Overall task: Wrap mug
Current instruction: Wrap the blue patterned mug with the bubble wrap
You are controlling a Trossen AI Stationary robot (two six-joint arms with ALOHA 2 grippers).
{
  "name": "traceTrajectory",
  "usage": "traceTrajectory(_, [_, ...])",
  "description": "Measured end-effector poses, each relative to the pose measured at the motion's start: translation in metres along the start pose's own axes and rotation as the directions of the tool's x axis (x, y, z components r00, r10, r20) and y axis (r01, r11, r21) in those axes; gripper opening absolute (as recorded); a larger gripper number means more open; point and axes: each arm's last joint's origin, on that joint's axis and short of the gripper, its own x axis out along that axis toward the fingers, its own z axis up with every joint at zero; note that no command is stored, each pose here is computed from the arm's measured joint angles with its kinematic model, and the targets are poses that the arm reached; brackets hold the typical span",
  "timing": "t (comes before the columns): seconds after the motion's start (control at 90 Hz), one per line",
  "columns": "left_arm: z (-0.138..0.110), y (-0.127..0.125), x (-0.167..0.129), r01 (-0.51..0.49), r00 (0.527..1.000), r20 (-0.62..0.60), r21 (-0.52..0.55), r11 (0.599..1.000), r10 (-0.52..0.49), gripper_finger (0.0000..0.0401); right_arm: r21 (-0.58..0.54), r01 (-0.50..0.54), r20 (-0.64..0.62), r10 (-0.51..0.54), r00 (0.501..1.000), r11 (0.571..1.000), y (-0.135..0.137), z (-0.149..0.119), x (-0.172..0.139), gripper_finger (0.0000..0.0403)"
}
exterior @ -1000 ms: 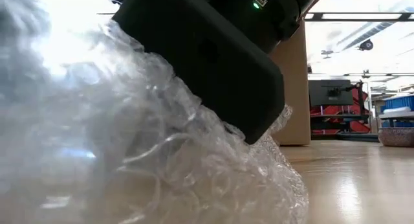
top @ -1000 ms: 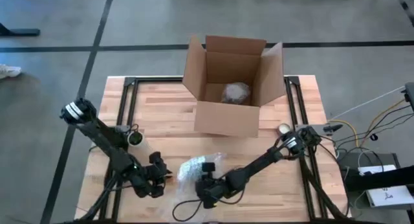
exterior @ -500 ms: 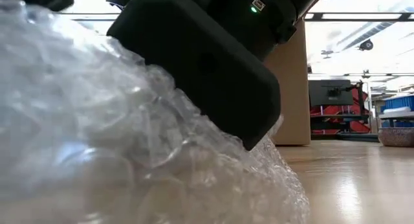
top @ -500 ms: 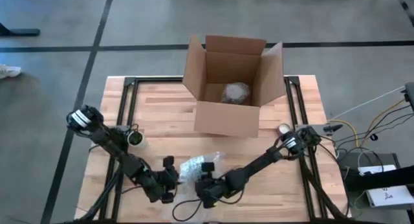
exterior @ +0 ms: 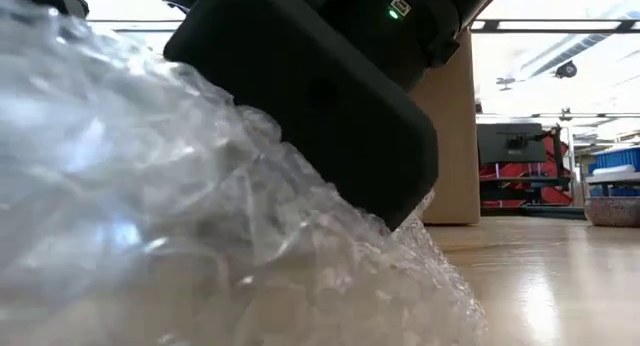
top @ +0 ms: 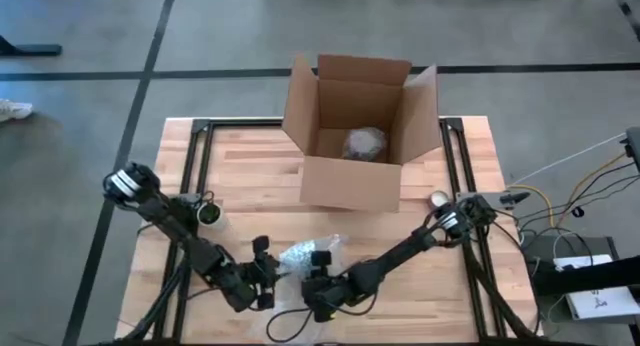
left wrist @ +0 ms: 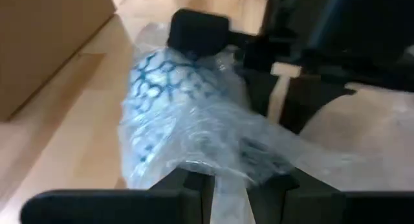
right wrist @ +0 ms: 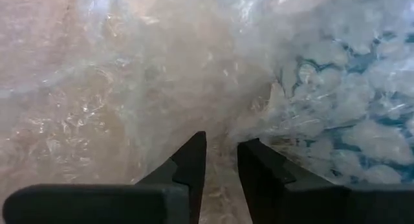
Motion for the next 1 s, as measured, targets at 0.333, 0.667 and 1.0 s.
traceTrajectory(0.333, [-0.009,-0.005,0.014,-0.017,1.0,0.009,0.005,1.0,0.017,0.0059,-0.008,-0.011,0.003,0.011,1.0,1.0,0.006,0.013,-0.01,0.0114])
traceTrajectory(0.667, [-0.011,-0.003,0.015,-0.04,0.999,0.006,0.026,0.999,0.039,0.0059,-0.029,-0.018,0.024,0.019,1.0,0.999,0.009,0.031,-0.023,0.0168])
traceTrajectory(1.0, [-0.011,-0.003,0.015,-0.041,0.999,0.006,0.03,0.999,0.041,0.0059,-0.015,-0.027,0.078,0.028,0.997,1.0,0.011,0.063,-0.05,0.0167])
